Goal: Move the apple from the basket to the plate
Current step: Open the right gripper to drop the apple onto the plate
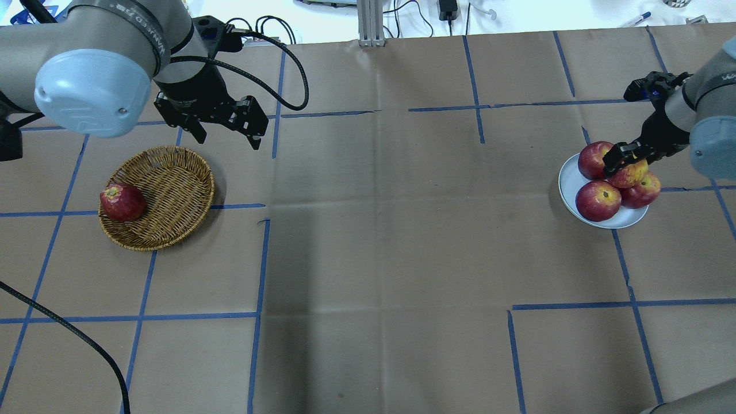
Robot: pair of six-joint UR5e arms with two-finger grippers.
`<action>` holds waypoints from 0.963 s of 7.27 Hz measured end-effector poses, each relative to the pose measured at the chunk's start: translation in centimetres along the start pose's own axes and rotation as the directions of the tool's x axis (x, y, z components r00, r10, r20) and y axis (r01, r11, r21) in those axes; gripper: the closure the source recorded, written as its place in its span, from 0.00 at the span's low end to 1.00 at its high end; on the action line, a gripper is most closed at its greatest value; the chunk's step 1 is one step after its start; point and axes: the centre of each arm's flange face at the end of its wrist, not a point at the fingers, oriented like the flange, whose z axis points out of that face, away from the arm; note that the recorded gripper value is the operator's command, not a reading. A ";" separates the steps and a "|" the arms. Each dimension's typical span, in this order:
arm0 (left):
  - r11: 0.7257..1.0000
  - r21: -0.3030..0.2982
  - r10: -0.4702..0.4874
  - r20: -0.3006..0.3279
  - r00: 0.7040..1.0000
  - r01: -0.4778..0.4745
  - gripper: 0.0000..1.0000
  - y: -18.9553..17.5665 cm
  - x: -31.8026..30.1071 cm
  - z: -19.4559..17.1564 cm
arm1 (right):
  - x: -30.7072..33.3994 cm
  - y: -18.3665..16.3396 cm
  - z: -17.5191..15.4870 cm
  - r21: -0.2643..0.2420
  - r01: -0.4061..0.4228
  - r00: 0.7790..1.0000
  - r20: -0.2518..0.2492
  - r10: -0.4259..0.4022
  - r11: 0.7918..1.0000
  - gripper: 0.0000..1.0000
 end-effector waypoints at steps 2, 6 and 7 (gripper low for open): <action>1.000 0.003 0.000 -0.001 1.000 0.000 0.01 0.1 0.0 -0.1 | -1.6 0.1 -3.1 0.025 0.019 1.000 -0.024 -0.018 1.000 0.00; 1.000 0.004 0.000 -0.003 1.000 0.000 0.01 0.2 0.1 -0.1 | -9.5 0.8 -12.9 -0.006 0.008 1.000 -0.011 -0.008 1.000 0.00; 1.000 0.006 -0.001 -0.003 1.000 0.001 0.01 0.3 0.1 -0.1 | -12.8 1.4 -14.7 -0.025 -0.015 1.000 -0.001 0.015 1.000 0.00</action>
